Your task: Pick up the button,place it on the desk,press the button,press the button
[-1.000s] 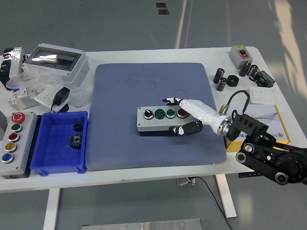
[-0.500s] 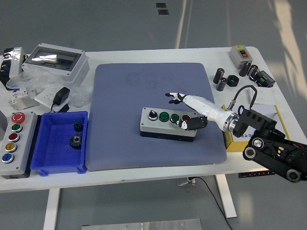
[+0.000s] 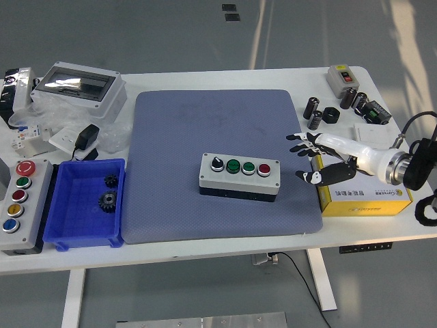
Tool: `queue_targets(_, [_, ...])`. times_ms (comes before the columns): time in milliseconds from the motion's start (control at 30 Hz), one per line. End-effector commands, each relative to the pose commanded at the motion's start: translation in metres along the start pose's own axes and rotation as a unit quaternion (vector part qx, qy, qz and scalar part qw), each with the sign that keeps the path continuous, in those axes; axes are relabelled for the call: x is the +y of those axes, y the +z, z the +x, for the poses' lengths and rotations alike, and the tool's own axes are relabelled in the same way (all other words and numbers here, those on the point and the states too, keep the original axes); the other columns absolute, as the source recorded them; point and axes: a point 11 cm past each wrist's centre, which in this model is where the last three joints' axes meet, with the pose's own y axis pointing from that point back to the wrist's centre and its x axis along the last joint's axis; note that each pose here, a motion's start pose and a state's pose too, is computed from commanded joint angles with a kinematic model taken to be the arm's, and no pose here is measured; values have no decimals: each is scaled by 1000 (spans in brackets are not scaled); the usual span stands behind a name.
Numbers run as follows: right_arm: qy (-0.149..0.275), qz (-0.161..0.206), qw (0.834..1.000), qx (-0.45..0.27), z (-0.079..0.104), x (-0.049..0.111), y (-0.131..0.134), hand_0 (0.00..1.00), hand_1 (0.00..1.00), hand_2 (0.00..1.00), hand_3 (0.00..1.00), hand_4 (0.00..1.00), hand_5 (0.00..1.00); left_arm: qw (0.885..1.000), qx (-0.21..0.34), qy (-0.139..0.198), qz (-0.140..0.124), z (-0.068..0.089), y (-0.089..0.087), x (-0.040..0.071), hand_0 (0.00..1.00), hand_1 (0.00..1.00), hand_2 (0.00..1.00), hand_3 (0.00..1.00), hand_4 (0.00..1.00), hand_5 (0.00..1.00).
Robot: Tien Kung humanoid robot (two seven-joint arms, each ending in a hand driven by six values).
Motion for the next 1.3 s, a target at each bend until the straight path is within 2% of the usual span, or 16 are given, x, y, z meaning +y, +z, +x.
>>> queue_targets(67, [-17,4,1000,-2,5,3,-9,873,858,856,954,610,48,1000,0,-1,-1,-1,1,0,621,575,534,588,570,192])
queue_targets(133, [-48,3,999,-5,2,0,-15,873,858,856,954,610,48,1000,0,-1,-2,-1,2,0,621,575,534,588,570,192])
queue_targets(167, [-63,4,998,-5,-1,-2,-17,240,415,566,806,405,104,1000,0,-1,-2,-1,2,0,621,575,534,588,571,192])
queue_targets(233, [-92,6,996,-3,-7,-11,-22,240,415,566,806,405,104,1000,1,-1,-2,0,3,1,621,575,534,588,571,192])
queue_targets(333, [-104,0,995,8,-10,-26,-27,240,415,566,806,405,104,1000,1,1,-3,1,4,1,621,575,534,588,571,192])
queue_targets(367, [-104,-5,994,14,-11,-32,-27,30,126,298,825,287,124,1000,1,1,-3,2,4,1,621,575,534,588,571,190])
queue_targets(533, [-100,-32,993,51,-10,-57,-32,30,126,298,825,287,124,1000,0,2,-5,4,7,1,621,575,534,588,571,190])
queue_targets(567, [-100,-36,993,55,-10,-59,-32,24,104,229,834,265,52,1000,0,3,-5,4,7,1,621,574,534,588,570,189])
queue_targets(733, [-100,-51,991,68,-11,-71,-30,24,104,229,834,265,52,1000,0,4,-3,5,6,1,621,574,534,588,570,189])
queue_targets(800, [-102,-55,991,70,-13,-76,-29,20,98,209,828,228,31,1000,0,4,-3,5,6,1,620,574,534,588,570,190])
queue_targets(1067, [-105,-63,990,73,-23,-91,-28,23,96,203,829,221,26,1000,-1,4,-6,5,8,1,620,576,534,588,576,195])
queue_targets(1300, [-104,-81,989,68,-28,-98,-15,23,94,198,824,217,27,1000,1,4,-8,6,9,2,620,578,534,588,590,203])
